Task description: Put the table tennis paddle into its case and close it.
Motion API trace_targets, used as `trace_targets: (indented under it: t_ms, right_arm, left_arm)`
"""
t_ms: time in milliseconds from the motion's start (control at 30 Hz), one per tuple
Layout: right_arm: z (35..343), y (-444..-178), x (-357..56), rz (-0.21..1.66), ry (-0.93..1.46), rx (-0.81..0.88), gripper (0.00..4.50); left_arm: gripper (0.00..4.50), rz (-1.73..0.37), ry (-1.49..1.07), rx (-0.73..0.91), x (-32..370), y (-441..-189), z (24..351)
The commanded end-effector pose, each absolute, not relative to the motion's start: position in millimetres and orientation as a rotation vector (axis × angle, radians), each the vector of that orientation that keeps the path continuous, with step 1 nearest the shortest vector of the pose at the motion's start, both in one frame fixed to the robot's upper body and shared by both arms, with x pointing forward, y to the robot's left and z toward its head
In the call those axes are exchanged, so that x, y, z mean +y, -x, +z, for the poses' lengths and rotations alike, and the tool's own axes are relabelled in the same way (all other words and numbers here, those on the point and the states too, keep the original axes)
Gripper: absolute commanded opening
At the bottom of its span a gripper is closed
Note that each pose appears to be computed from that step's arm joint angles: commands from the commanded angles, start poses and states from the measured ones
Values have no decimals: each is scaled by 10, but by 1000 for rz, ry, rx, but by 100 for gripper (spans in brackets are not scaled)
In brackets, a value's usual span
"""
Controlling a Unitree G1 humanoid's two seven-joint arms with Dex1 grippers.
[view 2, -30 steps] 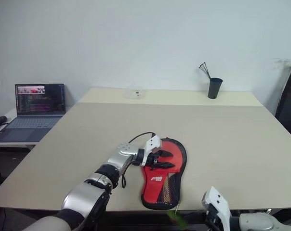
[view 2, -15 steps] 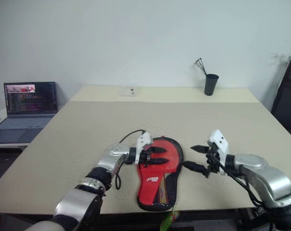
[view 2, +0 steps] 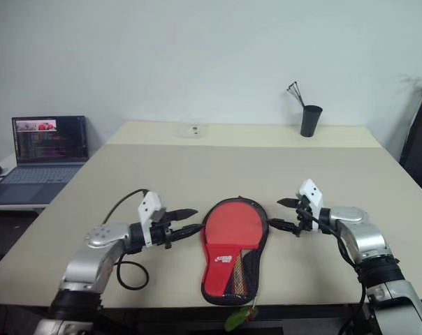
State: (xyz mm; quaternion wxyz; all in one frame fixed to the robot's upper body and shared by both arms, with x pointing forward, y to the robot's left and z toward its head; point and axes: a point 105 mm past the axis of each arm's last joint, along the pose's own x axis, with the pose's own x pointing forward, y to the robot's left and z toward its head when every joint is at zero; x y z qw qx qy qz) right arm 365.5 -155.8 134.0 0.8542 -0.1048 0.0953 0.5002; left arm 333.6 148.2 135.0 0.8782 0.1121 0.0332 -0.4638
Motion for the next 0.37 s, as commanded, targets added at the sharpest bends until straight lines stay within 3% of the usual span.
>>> trace_targets:
  t_ms: [33,367]
  right_arm:
    - [1519,-3690,-1768,1028,265,165,448]
    - [1566,-3699,-1928,939,259,191,448]
  left_arm:
    - [267,-946,-253,7,1429,-3321,1524]
    - [267,-923,-242,15,1362,-3456,1380]
